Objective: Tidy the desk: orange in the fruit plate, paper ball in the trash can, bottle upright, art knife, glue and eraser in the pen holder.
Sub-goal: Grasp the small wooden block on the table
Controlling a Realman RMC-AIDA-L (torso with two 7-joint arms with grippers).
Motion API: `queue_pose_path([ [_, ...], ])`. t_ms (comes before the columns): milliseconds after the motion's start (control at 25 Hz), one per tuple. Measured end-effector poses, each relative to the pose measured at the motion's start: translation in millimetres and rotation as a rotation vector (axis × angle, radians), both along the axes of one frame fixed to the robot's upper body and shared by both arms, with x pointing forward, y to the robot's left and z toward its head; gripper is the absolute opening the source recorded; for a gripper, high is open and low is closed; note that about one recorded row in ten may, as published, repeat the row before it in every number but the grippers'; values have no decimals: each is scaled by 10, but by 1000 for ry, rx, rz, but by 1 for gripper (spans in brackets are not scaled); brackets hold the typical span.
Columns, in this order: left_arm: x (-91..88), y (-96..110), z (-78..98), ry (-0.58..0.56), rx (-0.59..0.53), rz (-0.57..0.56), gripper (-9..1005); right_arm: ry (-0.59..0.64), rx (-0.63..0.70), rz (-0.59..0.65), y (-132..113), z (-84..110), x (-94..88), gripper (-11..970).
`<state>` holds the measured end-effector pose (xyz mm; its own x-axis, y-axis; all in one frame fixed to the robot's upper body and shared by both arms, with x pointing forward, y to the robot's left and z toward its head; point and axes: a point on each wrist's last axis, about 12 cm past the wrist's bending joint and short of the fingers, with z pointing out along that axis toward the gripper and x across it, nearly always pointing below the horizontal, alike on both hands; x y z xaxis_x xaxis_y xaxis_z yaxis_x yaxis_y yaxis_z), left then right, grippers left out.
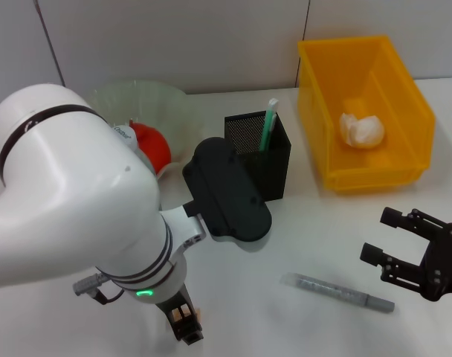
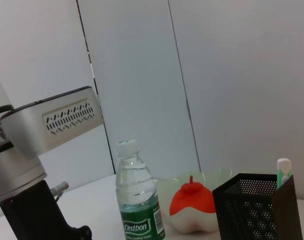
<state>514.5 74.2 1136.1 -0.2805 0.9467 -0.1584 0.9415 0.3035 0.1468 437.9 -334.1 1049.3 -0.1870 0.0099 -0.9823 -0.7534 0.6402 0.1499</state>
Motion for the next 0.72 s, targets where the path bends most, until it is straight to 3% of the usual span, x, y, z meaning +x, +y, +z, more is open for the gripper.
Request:
queue_pose_path([
  [720,-31,-28,-43,-3,-8,-14,644,6,-7,11,29,-12,41,766],
])
